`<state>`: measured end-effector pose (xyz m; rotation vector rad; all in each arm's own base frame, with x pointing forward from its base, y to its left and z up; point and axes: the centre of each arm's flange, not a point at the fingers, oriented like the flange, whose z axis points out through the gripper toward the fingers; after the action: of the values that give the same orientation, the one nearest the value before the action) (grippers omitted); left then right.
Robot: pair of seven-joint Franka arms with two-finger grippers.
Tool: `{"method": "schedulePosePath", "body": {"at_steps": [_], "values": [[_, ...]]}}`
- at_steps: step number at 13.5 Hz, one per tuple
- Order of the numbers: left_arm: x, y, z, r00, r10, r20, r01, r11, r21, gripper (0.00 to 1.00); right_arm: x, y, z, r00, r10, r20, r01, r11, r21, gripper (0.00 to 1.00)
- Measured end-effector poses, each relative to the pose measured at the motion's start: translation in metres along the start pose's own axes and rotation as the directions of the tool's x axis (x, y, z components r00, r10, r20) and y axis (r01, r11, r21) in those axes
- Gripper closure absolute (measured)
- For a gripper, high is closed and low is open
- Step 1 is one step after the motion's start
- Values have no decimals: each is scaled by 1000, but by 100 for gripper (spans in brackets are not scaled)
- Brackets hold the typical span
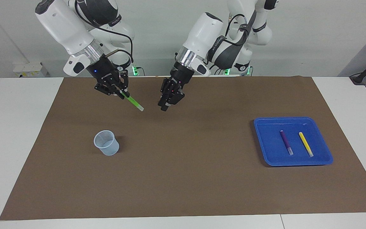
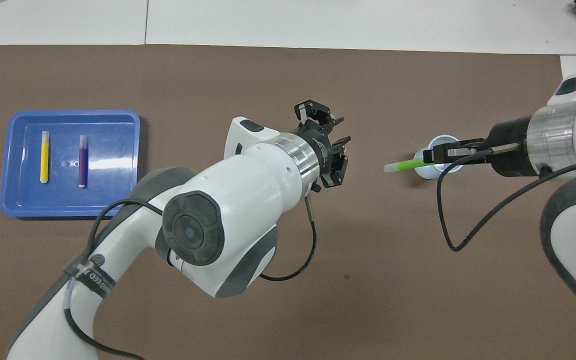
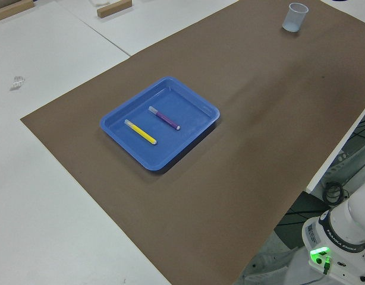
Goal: Transfer and insert pens with both arms
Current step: 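Open the left gripper and pull back while the right gripper takes the pen, then insert the green pen into the cup while the left gripper returns to tray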
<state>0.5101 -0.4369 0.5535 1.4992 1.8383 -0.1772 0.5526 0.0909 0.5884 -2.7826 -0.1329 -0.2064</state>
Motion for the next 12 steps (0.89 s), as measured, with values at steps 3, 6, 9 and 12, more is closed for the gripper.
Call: {"method": "schedulePosePath", "body": {"at_steps": [3, 6, 9, 12], "values": [[34, 34, -2, 990, 122, -68, -122, 993, 7, 63, 2, 42, 1, 998, -57, 23, 59, 993, -102, 79], [59, 51, -3, 949, 287, -129, -279, 957, 79, 59, 8, 84, 16, 992, -102, 80, 117, 971, -208, 79], [83, 59, -7, 860, 487, -155, -456, 868, 197, 55, 16, 113, 35, 991, -102, 92, 122, 963, -240, 79], [111, 69, -16, 751, 646, -140, -579, 745, 332, 55, 27, 131, 63, 990, -105, 91, 125, 960, -252, 80]]}}
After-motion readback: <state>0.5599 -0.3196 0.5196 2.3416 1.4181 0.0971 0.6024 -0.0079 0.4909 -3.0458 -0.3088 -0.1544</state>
